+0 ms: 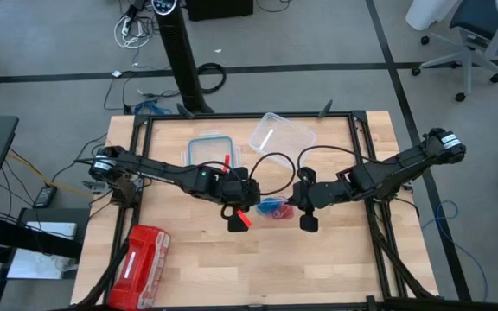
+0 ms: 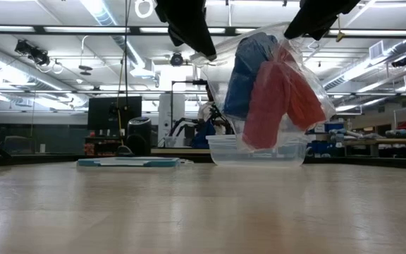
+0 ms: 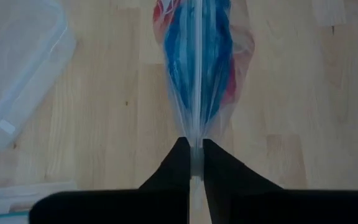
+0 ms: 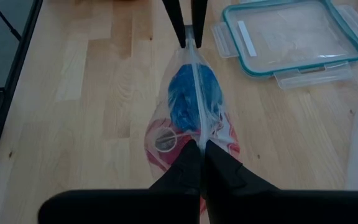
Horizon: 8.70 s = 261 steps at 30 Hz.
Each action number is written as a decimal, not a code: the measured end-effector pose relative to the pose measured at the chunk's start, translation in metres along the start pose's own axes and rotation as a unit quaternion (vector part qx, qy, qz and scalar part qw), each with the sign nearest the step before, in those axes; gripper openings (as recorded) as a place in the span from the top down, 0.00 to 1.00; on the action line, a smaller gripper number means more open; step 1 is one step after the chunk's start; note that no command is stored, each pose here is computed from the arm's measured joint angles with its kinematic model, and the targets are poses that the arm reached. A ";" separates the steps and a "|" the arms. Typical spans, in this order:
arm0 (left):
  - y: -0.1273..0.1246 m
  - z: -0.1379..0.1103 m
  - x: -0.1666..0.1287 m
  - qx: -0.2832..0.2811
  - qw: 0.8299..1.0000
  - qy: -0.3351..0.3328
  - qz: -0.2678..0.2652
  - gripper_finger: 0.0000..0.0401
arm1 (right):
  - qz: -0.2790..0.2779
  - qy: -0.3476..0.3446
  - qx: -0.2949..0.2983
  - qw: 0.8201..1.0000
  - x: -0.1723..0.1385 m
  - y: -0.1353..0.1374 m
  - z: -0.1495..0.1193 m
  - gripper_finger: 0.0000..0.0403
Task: Roll bandage
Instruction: Put the transparent zip bag into the transparent container
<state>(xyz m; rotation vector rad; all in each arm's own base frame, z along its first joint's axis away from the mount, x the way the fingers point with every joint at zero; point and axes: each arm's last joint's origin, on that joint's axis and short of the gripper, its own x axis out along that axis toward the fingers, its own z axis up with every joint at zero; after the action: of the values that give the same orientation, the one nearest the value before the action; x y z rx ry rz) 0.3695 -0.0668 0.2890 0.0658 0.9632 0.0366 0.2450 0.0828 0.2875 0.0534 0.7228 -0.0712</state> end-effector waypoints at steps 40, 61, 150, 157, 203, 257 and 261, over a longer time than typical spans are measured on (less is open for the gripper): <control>-0.016 -0.018 0.003 -0.023 0.998 0.060 -0.012 0.46 | -0.018 0.014 0.015 1.000 -0.007 -0.004 -0.004 1.00; -0.023 -0.085 0.026 -0.114 0.927 -0.357 -0.029 0.52 | -0.146 -0.015 0.085 0.985 -0.064 -0.022 -0.024 1.00; 0.106 -0.079 0.020 -0.202 0.855 -0.477 -0.033 0.52 | -0.013 0.299 0.056 0.953 0.056 -0.154 -0.036 1.00; 0.106 -0.079 0.020 -0.202 0.855 -0.477 -0.034 0.52 | 0.025 0.283 0.062 0.957 0.037 -0.121 -0.030 1.00; 0.105 -0.079 0.020 -0.197 0.856 -0.475 -0.048 0.52 | -0.200 0.182 -0.322 0.907 -0.010 -0.071 -0.002 1.00; 0.105 -0.079 0.020 -0.195 0.857 -0.474 -0.046 0.52 | -0.115 0.220 -0.295 0.923 0.005 -0.048 -0.037 0.68; 0.105 -0.079 0.020 -0.195 0.857 -0.474 -0.046 0.52 | -0.087 0.169 -0.274 0.943 0.014 -0.048 -0.025 0.69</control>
<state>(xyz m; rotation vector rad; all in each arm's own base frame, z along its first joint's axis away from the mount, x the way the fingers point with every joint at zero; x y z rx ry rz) 0.3159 0.0428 0.2352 -0.3187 -0.0496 0.0995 0.2353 0.0363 0.2580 -0.5442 1.0695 -0.0269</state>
